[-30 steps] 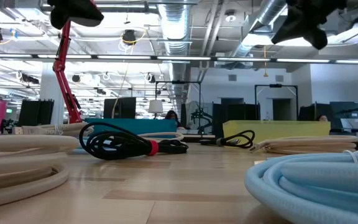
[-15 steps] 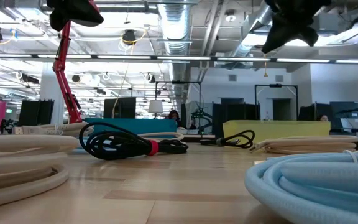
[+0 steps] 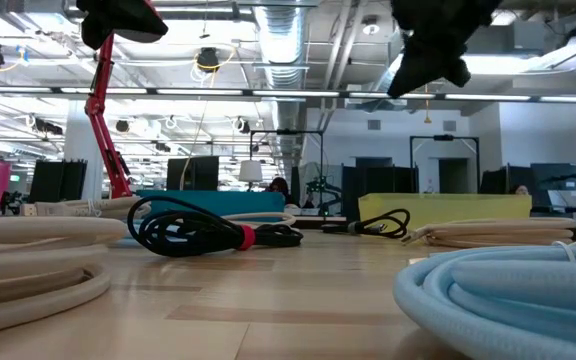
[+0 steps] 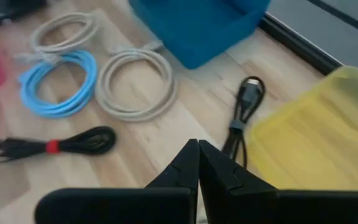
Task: Pick & Place USB Port
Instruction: Put the black charger cable into the yellow bin
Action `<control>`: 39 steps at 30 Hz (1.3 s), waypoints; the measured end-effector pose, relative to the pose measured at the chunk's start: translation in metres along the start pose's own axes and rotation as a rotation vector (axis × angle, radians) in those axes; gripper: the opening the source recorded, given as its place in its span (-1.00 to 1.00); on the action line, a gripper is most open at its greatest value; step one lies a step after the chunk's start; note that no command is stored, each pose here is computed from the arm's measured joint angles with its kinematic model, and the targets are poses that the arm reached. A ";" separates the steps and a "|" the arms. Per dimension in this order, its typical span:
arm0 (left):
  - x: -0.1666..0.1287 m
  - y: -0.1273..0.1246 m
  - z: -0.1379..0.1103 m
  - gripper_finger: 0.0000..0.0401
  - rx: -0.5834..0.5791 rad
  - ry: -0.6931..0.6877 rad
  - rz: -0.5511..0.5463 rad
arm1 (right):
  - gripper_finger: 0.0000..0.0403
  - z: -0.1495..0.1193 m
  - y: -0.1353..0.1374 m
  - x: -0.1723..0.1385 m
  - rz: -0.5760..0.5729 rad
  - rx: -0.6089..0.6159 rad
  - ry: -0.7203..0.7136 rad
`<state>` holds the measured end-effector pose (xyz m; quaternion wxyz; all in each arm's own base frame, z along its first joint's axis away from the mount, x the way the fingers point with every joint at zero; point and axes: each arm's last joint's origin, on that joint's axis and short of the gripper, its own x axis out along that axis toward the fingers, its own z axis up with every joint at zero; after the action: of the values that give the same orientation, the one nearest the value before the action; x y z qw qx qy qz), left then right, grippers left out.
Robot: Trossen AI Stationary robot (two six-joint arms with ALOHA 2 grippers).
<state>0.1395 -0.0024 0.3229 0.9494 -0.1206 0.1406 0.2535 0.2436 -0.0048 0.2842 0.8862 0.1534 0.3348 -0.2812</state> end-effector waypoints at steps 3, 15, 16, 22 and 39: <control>0.000 0.000 0.000 -0.97 0.000 0.000 0.000 | -0.97 0.000 -0.004 0.016 -0.059 0.125 0.033; 0.000 0.000 0.000 -0.97 0.000 0.001 0.000 | -0.30 -0.018 -0.003 0.074 -0.093 0.286 0.300; 0.000 0.000 0.000 -0.97 0.000 0.001 0.000 | -0.25 -0.020 -0.001 0.077 -0.092 0.293 0.320; 0.000 0.000 0.000 -0.96 0.001 0.001 0.000 | -0.10 -0.032 0.004 0.094 -0.137 0.262 0.373; 0.000 0.000 0.000 -0.95 0.001 0.001 0.000 | -0.42 -0.056 0.002 0.151 -0.275 0.153 0.394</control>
<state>0.1395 -0.0024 0.3226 0.9494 -0.1202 0.1413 0.2536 0.3099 -0.0373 0.1413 0.7431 0.2247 0.4965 -0.3884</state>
